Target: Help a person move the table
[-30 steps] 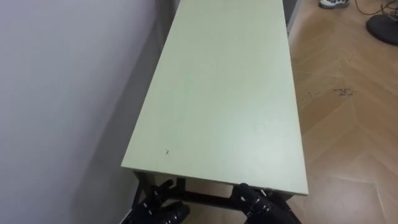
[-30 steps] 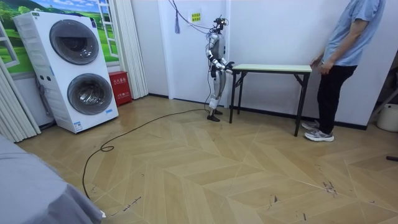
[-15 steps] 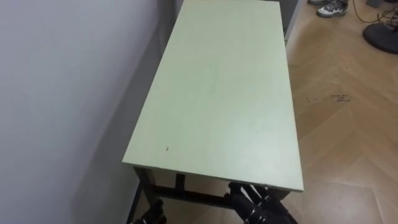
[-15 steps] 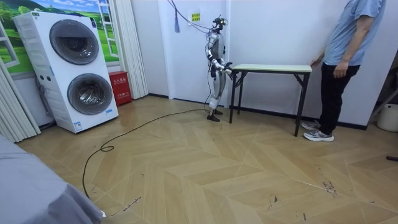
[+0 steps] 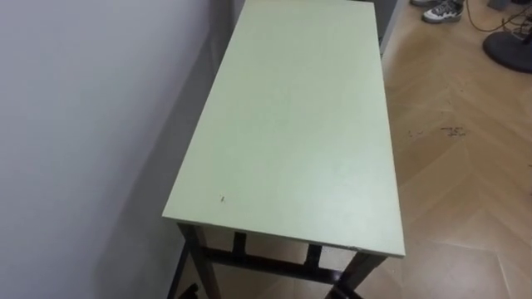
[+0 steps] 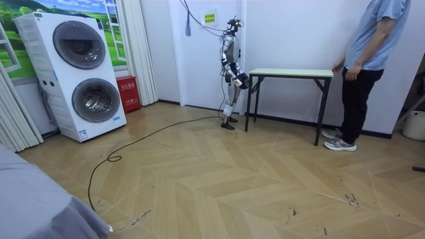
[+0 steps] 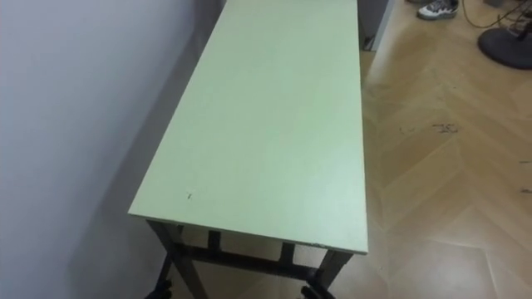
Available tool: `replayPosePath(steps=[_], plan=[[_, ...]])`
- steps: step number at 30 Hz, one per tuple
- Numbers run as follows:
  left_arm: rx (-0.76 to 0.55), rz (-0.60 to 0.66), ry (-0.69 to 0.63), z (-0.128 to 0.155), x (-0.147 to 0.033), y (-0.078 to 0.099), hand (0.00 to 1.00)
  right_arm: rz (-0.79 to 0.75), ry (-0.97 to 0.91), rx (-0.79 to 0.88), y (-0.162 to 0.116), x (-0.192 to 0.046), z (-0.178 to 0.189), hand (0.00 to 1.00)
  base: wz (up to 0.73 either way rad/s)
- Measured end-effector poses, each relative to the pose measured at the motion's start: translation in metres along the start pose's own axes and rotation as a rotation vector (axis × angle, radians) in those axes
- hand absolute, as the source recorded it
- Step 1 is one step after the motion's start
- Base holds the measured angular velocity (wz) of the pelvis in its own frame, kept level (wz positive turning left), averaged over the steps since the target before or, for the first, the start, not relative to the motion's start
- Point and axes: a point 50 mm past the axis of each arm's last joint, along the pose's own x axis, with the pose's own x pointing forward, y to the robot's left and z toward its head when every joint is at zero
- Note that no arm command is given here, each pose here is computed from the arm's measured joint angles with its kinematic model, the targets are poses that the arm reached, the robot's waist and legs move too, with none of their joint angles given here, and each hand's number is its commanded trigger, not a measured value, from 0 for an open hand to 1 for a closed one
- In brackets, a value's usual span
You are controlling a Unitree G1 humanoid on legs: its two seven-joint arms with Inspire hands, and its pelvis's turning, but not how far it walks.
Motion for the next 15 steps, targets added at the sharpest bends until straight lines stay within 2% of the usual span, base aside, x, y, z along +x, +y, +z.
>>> replayPosePath(steps=[4,9,15], plan=[[-0.026,0.111,0.060,-0.015,-0.006,0.016,0.00,-0.101,0.047,0.015,-0.013,-0.004,-0.010,0.00,0.01],[-0.050,0.311,0.132,-0.030,-0.019,0.045,0.00,-0.267,0.119,0.065,-0.036,-0.019,-0.029,0.00,0.00],[-0.067,0.435,0.187,-0.043,-0.028,0.057,0.00,-0.384,0.155,0.138,-0.046,-0.031,-0.047,0.00,-0.02]])
